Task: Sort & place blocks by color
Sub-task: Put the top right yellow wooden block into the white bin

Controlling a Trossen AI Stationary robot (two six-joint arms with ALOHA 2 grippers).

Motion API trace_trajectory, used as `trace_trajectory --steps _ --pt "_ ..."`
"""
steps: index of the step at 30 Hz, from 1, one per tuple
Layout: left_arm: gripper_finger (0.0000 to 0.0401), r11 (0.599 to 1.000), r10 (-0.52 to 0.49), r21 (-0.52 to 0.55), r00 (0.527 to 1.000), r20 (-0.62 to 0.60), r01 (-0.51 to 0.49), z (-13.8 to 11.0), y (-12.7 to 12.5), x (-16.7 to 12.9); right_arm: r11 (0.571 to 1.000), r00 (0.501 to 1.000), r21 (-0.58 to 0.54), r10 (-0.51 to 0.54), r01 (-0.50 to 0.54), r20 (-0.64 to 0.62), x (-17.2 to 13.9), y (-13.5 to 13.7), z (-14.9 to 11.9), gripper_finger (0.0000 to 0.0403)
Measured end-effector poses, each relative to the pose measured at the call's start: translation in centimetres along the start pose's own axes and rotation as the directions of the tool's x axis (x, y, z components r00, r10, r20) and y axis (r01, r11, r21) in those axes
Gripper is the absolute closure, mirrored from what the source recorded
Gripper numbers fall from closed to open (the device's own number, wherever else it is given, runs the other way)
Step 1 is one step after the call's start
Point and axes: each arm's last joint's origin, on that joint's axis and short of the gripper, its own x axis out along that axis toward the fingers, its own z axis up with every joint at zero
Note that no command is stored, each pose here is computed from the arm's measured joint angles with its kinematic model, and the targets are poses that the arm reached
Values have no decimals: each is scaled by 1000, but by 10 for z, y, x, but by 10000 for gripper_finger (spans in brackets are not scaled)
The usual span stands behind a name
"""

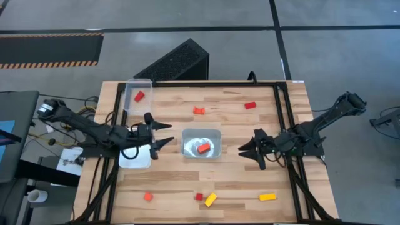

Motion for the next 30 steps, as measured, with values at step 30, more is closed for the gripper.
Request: trace_trajectory --steps 30 --pt "172 995 12 96 989 147 -27 3 43 21 909 960 355 -134 218 -247 9 -46 4 249"
